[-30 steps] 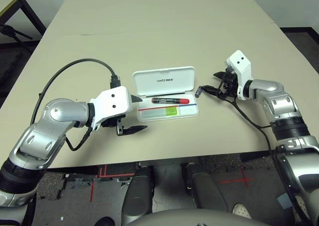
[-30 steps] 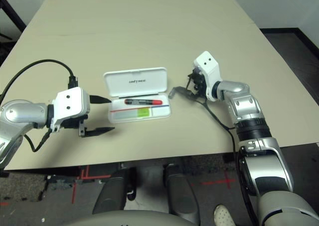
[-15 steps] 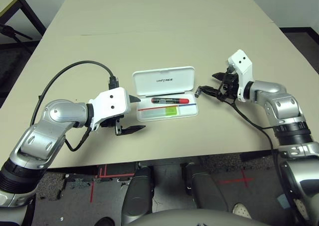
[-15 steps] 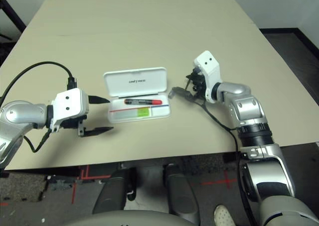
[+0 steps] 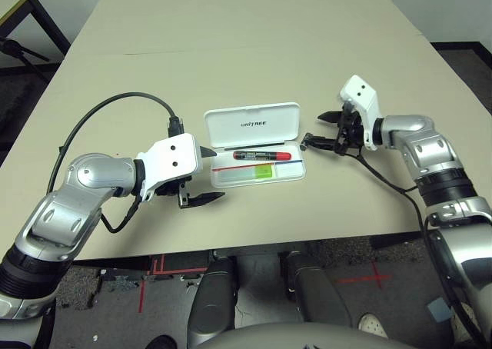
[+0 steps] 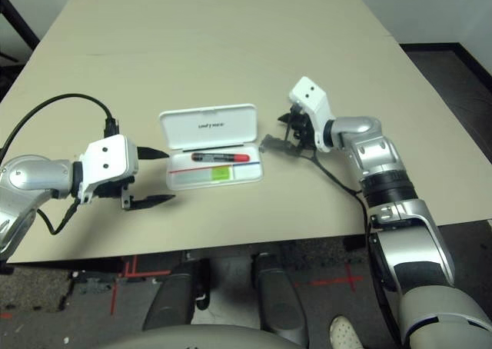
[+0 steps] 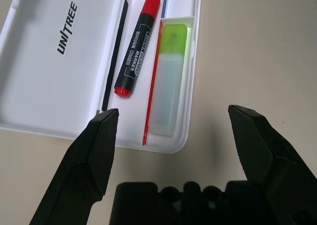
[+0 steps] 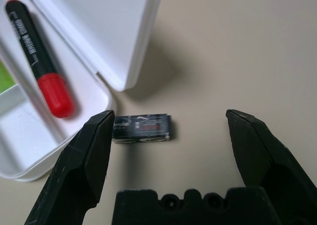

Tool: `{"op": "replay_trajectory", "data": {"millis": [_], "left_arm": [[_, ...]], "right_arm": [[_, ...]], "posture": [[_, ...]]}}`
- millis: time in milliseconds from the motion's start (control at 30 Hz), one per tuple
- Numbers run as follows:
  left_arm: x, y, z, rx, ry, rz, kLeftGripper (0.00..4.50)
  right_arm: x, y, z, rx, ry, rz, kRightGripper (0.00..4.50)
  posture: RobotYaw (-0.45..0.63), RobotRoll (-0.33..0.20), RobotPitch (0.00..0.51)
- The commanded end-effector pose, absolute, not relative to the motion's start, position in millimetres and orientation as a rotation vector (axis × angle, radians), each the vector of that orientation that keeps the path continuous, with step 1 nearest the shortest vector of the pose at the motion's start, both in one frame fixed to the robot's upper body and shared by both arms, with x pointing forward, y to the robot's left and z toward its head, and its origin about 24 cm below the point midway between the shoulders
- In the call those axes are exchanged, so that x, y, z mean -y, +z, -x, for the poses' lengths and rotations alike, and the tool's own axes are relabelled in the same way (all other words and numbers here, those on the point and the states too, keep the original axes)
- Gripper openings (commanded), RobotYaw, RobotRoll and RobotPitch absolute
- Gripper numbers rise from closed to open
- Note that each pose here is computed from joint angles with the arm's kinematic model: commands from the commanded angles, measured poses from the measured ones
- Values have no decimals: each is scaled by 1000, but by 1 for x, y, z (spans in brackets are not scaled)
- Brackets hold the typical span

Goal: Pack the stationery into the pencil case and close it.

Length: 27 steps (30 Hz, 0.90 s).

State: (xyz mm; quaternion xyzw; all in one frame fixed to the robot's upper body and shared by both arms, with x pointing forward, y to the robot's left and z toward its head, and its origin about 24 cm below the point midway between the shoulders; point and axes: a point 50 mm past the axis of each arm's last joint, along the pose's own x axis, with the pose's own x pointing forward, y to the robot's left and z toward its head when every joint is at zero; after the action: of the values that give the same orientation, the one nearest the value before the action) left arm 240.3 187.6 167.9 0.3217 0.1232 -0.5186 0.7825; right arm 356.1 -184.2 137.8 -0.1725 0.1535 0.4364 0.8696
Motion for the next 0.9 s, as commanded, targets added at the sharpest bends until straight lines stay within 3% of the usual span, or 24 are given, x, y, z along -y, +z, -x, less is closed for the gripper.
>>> {"op": "replay_trajectory", "data": {"millis": [33,433,600,900], "left_arm": [[-186,168,-238,-269,-1129,-702,4454],[-186,166,-240,-270,-1139,-709,4454],[-185,167,-239,-270,-1143,-711,4454],[-184,167,-237,-271,-1141,-707,4454]], "right_arm": [[186,134,-358,-346,885,352,4500],[173,114,-352,-397,838,312,4500],[174,107,-351,-444,845,407,4500],[213,117,-351,-549,776,543,4500]], "posture": [[45,0,165],[36,0,160],[37,0,159],[45,0,162]]}}
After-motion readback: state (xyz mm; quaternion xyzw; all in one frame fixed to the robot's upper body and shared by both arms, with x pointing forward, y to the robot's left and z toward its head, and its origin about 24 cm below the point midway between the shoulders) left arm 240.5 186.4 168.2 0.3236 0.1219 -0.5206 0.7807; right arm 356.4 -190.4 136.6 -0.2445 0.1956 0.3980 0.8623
